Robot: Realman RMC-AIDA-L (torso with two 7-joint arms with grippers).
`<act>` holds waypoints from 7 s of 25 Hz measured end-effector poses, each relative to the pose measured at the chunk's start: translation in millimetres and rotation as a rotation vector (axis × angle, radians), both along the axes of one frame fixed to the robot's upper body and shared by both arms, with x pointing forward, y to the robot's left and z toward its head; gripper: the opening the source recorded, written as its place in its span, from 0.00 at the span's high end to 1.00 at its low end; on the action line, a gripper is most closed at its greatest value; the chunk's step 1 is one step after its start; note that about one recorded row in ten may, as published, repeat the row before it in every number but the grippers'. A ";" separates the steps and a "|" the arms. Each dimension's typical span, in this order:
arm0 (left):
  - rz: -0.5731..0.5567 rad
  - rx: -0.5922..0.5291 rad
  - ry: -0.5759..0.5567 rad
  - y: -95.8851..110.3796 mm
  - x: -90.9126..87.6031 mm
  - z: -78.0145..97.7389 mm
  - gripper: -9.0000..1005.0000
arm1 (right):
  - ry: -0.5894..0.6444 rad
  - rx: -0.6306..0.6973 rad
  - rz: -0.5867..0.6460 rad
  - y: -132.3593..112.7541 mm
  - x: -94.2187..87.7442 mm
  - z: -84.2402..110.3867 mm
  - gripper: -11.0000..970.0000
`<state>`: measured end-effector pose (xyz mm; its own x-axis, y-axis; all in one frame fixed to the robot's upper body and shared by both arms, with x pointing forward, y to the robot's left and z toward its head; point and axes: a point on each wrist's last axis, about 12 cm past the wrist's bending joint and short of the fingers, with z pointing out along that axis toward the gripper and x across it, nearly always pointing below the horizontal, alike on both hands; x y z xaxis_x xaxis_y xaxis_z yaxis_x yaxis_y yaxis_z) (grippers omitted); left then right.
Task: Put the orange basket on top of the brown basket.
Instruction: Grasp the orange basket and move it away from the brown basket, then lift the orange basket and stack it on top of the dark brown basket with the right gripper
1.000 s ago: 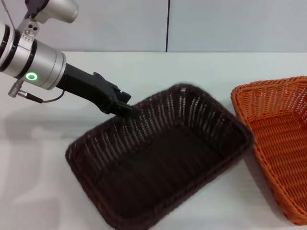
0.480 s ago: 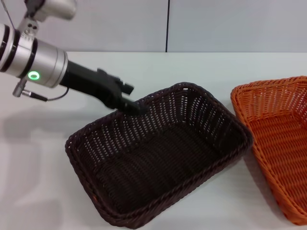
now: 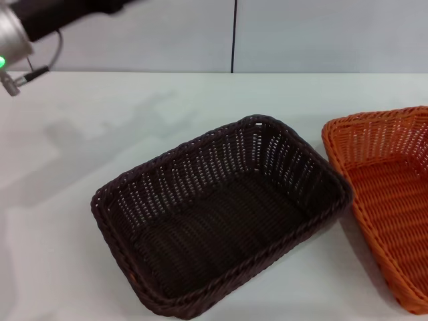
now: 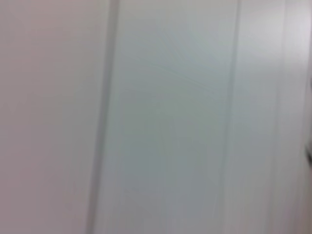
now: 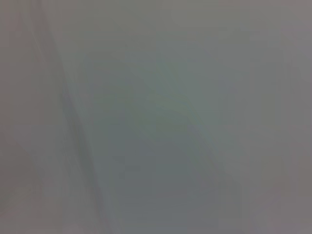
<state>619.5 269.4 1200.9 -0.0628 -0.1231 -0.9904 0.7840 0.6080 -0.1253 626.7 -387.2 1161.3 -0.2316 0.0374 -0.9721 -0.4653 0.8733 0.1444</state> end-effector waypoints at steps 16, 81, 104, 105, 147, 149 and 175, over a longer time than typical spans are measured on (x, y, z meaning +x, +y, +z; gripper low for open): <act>0.156 -0.270 -0.131 20.8 -9.8 -17.9 0.18 | 0.481 -0.654 0.545 29.0 -22.6 39.3 0.35; 0.242 -0.323 -0.159 18.2 0.1 -23.6 0.18 | 0.320 -0.486 0.986 71.6 -55.6 54.5 0.35; 0.236 -0.330 -0.152 15.7 0.0 -25.5 0.18 | 0.300 -0.694 0.673 38.2 -27.2 15.8 0.35; 0.236 -0.330 -0.153 15.7 0.0 -25.4 0.18 | 0.302 -0.696 0.671 39.1 -26.8 13.7 0.35; 0.210 -0.354 -0.118 22.7 -17.9 -43.2 0.18 | 0.568 -0.134 0.674 -34.6 -147.7 -5.7 0.85; 0.208 -0.350 -0.118 22.5 -18.1 -43.3 0.18 | 0.501 -0.064 0.654 -37.1 -155.8 -6.2 0.85; 0.134 -0.323 -0.124 2.8 -12.0 -37.8 0.18 | 0.012 0.566 0.518 66.5 -132.9 -54.5 0.84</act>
